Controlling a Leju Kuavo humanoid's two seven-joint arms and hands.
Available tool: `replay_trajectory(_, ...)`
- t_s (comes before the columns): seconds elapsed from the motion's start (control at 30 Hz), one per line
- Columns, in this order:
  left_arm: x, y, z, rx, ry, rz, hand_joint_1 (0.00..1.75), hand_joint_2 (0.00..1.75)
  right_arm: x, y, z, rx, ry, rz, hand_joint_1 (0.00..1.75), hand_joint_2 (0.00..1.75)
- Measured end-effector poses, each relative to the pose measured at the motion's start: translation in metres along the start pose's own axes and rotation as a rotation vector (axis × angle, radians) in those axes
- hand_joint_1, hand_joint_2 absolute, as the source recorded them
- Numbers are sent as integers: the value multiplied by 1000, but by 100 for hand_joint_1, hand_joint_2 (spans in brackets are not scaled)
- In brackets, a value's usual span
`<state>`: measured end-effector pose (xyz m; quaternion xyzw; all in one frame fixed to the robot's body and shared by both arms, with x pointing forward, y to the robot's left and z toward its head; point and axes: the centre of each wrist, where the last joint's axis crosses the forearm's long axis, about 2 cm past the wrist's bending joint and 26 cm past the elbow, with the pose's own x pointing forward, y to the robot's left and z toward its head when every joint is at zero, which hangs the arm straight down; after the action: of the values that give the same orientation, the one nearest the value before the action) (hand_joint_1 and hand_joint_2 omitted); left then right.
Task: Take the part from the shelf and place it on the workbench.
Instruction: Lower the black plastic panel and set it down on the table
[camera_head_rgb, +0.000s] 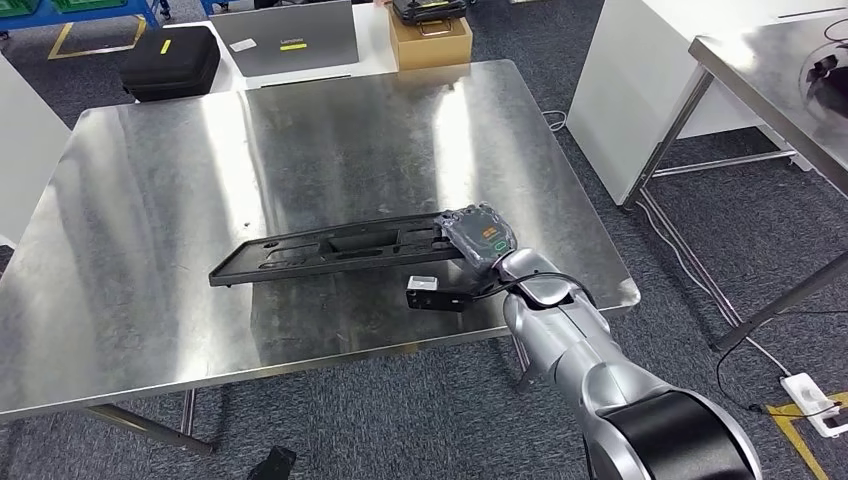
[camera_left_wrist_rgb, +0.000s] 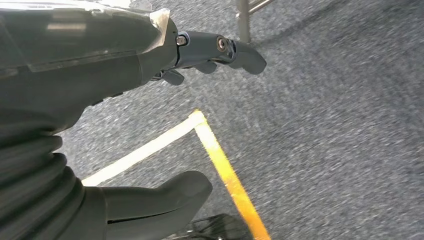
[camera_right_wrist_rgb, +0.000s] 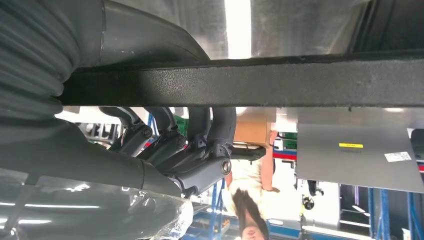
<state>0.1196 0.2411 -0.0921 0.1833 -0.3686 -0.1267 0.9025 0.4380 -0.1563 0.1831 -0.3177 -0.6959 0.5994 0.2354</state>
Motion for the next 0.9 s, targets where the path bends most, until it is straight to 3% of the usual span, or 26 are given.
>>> replay_trajectory(0.9, 6, -2, -1, 18, -56, -23, 0, 175, -11, 5, 11, 20, 24, 12, 175, 175)
